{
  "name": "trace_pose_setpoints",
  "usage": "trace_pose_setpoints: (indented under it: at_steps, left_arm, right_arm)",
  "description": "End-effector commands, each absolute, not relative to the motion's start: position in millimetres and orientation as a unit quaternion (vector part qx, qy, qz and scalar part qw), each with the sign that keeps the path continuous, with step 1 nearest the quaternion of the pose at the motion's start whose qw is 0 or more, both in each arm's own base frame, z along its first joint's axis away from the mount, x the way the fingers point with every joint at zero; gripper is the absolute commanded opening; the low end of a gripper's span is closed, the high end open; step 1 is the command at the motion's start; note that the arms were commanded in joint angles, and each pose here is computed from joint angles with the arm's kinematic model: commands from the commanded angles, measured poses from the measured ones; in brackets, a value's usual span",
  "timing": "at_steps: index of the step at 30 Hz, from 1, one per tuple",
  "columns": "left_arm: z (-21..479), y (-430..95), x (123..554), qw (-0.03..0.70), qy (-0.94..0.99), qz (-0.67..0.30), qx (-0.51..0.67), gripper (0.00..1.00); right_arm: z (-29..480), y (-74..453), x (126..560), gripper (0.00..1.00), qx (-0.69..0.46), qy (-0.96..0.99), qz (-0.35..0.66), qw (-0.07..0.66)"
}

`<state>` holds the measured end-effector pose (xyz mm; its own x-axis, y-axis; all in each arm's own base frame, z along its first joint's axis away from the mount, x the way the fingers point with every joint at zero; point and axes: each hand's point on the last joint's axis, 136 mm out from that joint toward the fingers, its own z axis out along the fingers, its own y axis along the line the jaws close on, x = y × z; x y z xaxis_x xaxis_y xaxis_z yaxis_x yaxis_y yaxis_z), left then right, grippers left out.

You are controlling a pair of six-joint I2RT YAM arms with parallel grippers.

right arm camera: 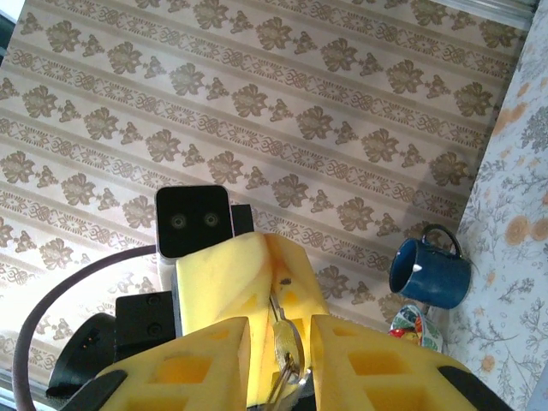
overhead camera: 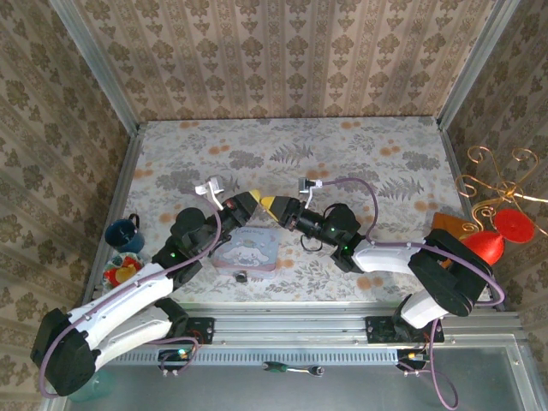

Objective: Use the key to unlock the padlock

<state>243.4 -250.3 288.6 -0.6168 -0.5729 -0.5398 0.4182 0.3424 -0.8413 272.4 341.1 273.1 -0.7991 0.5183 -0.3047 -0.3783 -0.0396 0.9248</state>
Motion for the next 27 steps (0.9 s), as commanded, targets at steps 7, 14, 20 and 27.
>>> trace_pose_setpoints:
  at_steps: [7,14,20,27]
  left_arm:
    - [288.8,-252.4,245.2,0.437,0.688,-0.576,-0.059,0.00]
    - [286.4,-252.6,245.4,0.438,0.690,-0.574,-0.058,0.00]
    - [288.7,-255.6,246.9,0.445,0.689,-0.571,-0.046,0.00]
    - [284.3,-248.9,252.5,0.454,0.706,-0.543,-0.038,0.33]
  right_arm:
    - [290.6,345.1,269.6,0.20,0.051,0.596,0.738,0.312]
    - [284.0,342.3,272.4,0.06,0.062,0.601,0.732,0.315]
    - [270.2,339.3,279.3,0.00,0.084,0.615,0.722,0.306]
    - [248.0,337.3,282.5,0.00,0.098,0.668,0.673,0.302]
